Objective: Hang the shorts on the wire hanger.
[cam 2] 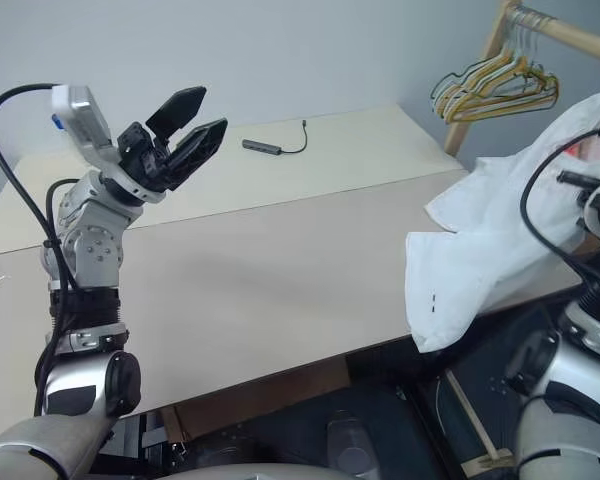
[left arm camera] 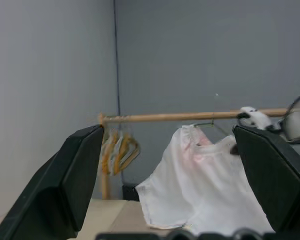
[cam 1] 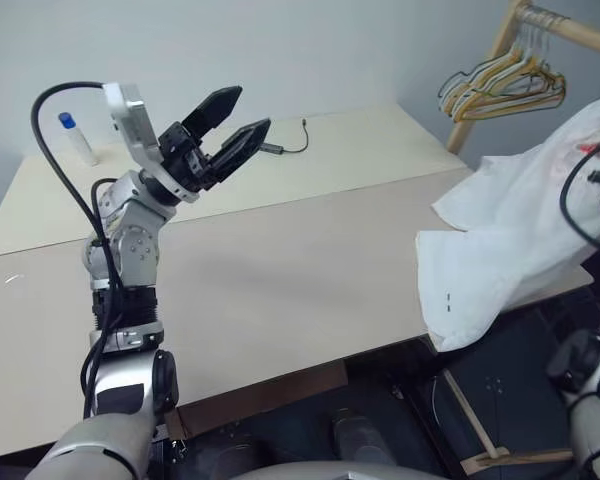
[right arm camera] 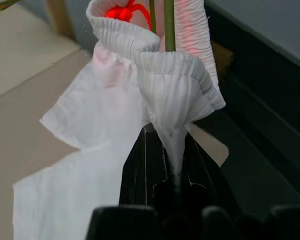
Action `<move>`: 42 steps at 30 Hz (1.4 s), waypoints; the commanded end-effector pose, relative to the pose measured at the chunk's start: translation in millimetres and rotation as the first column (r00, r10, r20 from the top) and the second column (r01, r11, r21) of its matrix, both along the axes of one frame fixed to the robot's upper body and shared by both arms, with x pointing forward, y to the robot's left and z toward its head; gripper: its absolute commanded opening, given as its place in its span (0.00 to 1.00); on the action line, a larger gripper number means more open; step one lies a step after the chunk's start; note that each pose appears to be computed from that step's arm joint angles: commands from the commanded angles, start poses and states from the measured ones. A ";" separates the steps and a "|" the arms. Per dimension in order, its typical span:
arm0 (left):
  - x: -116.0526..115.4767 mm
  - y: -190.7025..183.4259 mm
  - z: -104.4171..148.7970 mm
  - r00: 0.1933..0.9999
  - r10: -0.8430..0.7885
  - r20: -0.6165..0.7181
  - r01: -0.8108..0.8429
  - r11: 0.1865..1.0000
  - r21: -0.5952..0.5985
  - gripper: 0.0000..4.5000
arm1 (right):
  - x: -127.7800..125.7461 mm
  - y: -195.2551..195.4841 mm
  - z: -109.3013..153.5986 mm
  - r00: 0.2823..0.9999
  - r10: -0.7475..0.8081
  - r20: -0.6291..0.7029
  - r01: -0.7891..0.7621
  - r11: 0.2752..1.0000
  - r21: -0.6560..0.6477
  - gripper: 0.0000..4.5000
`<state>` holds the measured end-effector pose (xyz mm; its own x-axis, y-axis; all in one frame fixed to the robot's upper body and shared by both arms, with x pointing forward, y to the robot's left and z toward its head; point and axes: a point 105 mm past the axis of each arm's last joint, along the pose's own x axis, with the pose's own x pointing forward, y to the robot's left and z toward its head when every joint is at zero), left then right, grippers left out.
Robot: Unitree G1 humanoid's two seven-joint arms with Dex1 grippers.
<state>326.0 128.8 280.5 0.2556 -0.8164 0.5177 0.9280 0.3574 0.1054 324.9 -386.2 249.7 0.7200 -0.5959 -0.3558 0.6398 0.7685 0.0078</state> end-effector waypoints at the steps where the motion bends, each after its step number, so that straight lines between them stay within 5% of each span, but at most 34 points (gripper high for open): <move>1: -24.3 -6.8 10.7 0.988 -0.138 0.064 0.135 0.990 0.045 1.00 | 2.3 -18.4 18.1 0.985 -0.154 0.080 0.156 0.987 -0.029 0.00; 11: -30.4 -14.7 -16.6 0.985 -0.157 0.066 0.127 0.933 0.336 1.00 | 17.7 -51.3 17.1 0.941 -0.318 0.117 0.307 0.946 0.103 0.00; 27: -30.5 -11.7 -22.6 0.988 -0.140 0.070 0.103 0.918 0.383 1.00 | 30.2 -42.6 -25.1 0.954 -0.296 -0.037 0.293 0.908 0.298 0.00; 33: -32.5 -13.4 -21.9 0.985 -0.157 0.068 0.120 0.916 0.383 1.00 | 33.6 -39.6 -22.9 0.955 -0.296 -0.035 0.295 0.924 0.245 0.40; 40: -35.4 -12.3 -22.3 0.985 -0.161 0.066 0.125 0.918 0.378 1.00 | 29.3 -41.9 -4.5 0.934 -0.356 -0.029 0.357 0.933 0.040 0.93; 42: -35.8 -12.5 -22.5 0.985 -0.161 0.064 0.126 0.919 0.374 1.00 | 28.4 -40.7 3.6 0.928 -0.373 -0.014 0.373 0.927 -0.033 1.00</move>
<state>294.9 115.4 249.5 0.0982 -0.9790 0.1787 0.9552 0.1431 0.2590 355.8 -424.8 227.3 0.4447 -0.7786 -0.4427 0.8650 0.5015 -0.0132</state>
